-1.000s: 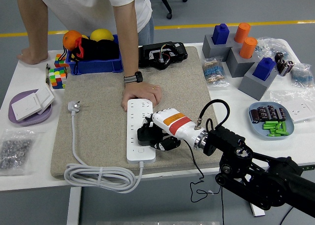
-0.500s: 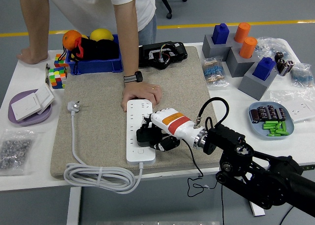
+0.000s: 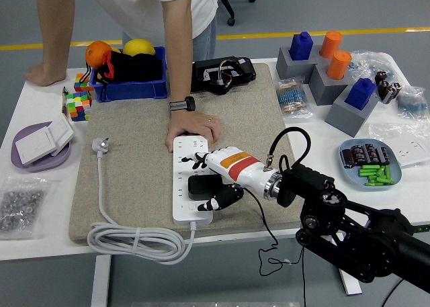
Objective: Press the white button,pick up the black plug,place it near the board,insert it into the board
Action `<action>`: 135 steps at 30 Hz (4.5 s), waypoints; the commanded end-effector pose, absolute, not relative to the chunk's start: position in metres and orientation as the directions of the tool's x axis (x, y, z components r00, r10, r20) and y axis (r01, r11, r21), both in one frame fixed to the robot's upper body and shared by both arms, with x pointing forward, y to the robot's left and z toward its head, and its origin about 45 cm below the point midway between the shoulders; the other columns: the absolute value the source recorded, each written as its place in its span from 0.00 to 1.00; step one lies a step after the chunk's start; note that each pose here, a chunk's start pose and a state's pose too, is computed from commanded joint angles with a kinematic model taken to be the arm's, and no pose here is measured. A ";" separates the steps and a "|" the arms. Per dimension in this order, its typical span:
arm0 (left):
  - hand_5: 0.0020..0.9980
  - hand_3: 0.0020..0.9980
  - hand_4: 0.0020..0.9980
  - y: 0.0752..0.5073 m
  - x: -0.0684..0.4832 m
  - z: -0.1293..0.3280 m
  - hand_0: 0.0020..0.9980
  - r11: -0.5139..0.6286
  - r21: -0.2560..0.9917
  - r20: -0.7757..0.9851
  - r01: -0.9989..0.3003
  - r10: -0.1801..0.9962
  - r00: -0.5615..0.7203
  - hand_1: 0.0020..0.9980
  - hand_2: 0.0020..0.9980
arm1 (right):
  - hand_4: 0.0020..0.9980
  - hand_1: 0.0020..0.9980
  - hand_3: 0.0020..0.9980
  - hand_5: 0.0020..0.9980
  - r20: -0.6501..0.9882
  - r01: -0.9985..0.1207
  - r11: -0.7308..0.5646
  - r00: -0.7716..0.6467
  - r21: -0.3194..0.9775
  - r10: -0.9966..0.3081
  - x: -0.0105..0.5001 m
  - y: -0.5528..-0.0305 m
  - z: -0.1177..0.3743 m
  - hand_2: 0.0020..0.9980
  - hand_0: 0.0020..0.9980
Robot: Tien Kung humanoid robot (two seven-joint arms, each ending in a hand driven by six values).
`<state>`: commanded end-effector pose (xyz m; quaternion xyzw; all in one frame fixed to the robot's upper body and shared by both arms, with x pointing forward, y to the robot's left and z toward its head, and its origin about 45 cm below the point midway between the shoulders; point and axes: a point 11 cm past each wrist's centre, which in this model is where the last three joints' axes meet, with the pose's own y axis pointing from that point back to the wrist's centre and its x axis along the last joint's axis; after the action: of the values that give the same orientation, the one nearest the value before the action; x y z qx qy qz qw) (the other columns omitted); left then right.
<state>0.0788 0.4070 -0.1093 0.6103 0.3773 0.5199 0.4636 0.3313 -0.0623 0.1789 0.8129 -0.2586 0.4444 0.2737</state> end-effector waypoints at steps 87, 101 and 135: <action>0.48 0.80 0.58 0.411 0.055 -0.112 0.83 -0.291 0.957 0.283 0.012 0.939 0.197 0.79 0.76 | 1.00 0.90 0.87 0.98 0.434 -0.893 0.235 -0.400 -0.385 -0.807 0.278 -0.419 0.309 0.88 0.95; 0.48 0.80 0.58 0.420 0.047 -0.110 0.83 -0.305 0.952 0.289 0.030 0.927 0.237 0.79 0.76 | 1.00 0.90 0.85 0.96 0.434 -0.885 0.335 -0.454 -0.324 -0.779 0.267 -0.443 0.302 0.87 0.95; 0.48 0.80 0.58 0.422 0.066 -0.107 0.83 -0.306 0.952 0.304 -0.017 0.936 0.176 0.79 0.76 | 1.00 0.90 0.83 0.90 0.489 -0.948 0.124 -0.261 -0.294 -0.833 0.321 -0.377 0.318 0.86 0.94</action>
<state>0.0660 0.4224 -0.1069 0.6166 0.3728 0.5224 0.4560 0.3209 -0.3772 0.3185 0.5994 -0.7426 0.2807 0.1024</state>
